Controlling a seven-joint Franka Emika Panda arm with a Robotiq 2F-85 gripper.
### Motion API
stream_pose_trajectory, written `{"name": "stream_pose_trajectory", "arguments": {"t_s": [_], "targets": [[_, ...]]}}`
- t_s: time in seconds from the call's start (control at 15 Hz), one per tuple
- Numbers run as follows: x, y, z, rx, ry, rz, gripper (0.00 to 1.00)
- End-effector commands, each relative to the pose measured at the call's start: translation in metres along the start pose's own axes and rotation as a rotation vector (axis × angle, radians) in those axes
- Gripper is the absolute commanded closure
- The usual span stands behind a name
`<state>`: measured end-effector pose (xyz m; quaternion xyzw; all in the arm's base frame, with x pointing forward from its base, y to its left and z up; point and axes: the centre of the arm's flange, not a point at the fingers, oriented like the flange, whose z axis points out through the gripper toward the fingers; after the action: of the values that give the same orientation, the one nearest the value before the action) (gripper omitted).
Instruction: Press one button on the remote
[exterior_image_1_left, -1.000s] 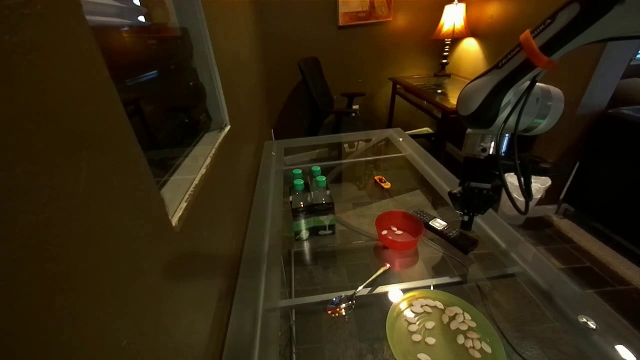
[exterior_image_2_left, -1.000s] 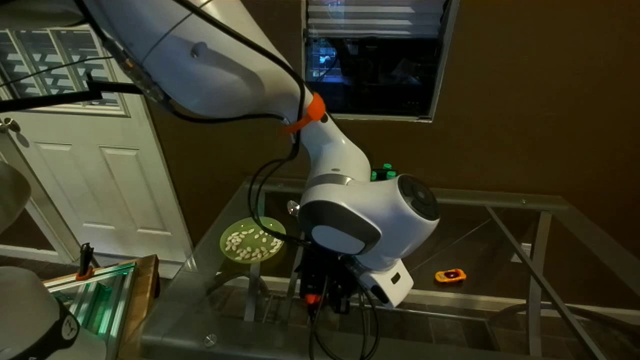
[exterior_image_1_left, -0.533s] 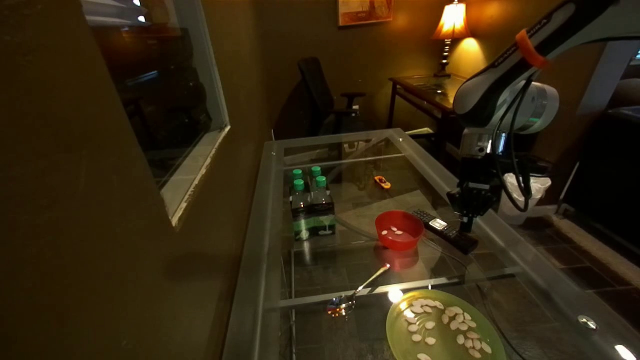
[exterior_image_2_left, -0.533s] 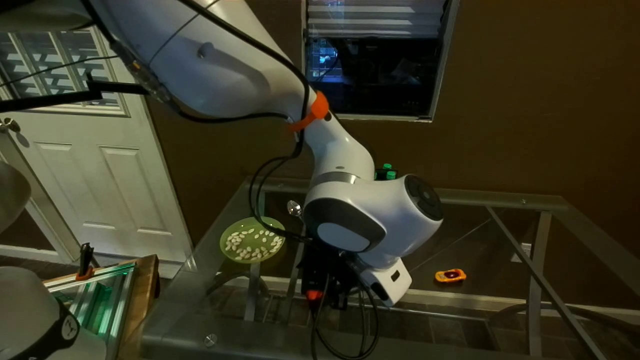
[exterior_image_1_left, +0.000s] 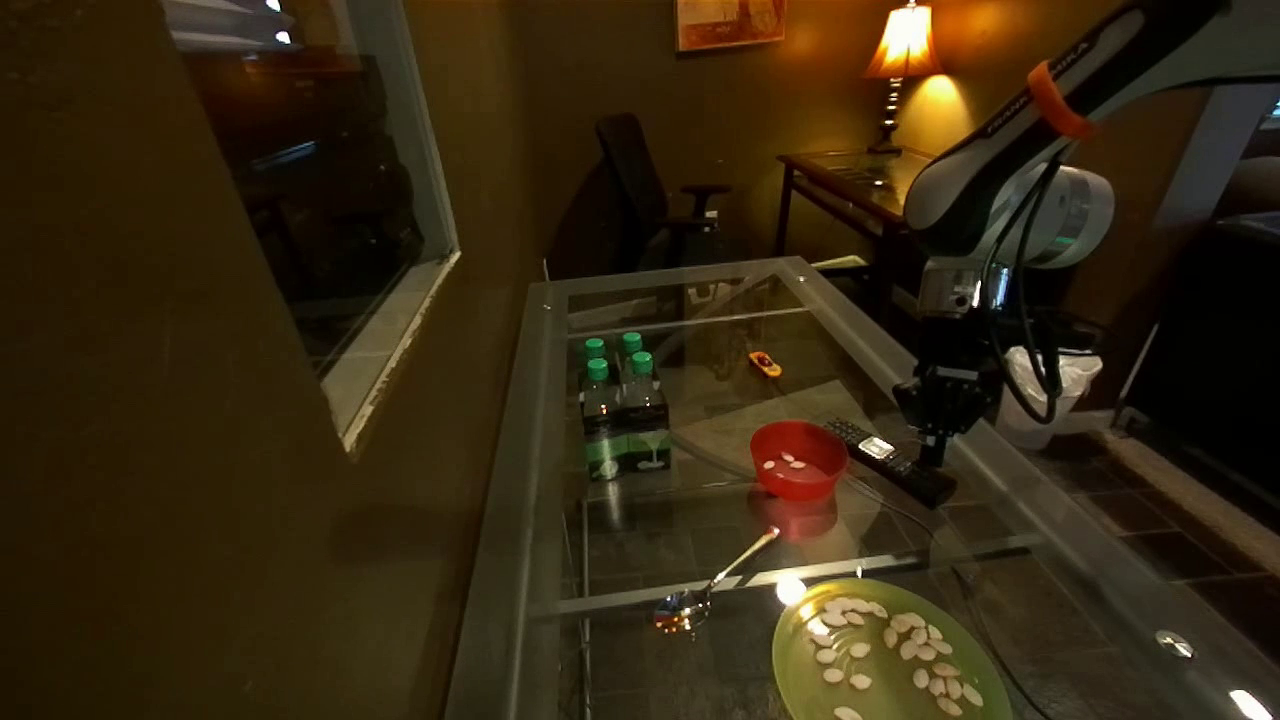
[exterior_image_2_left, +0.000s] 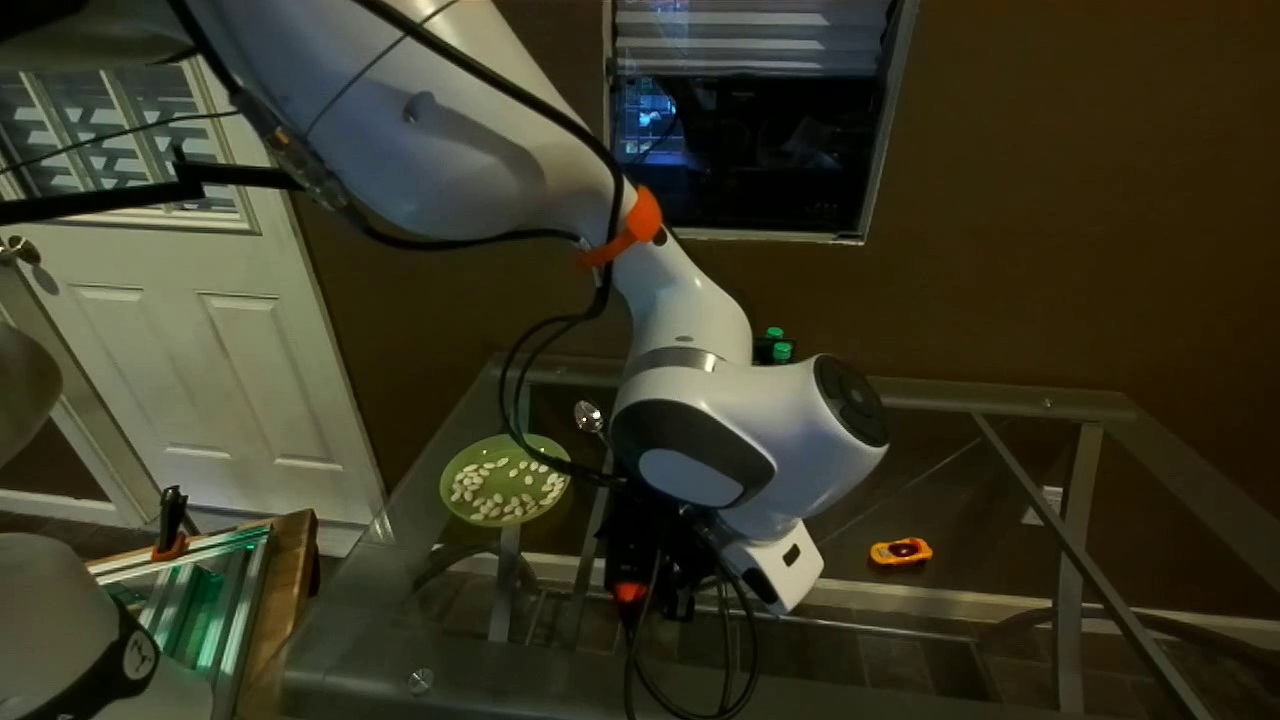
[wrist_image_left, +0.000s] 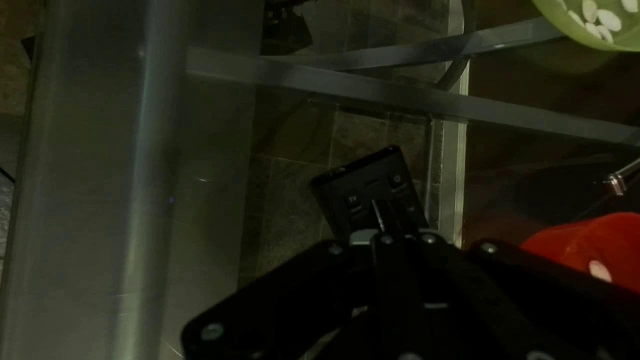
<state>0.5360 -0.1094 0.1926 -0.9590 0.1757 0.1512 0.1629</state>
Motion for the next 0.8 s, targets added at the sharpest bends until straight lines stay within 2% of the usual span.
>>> {"name": "stream_pose_trajectory", "arguments": {"t_s": [0.0, 0.73], "targets": [[0.0099, 0.0016, 0.0003, 0.024, -0.017, 0.025, 1.0], [0.0154, -0.0012, 0.0031, 0.031, -0.028, 0.023, 1.0]]}}
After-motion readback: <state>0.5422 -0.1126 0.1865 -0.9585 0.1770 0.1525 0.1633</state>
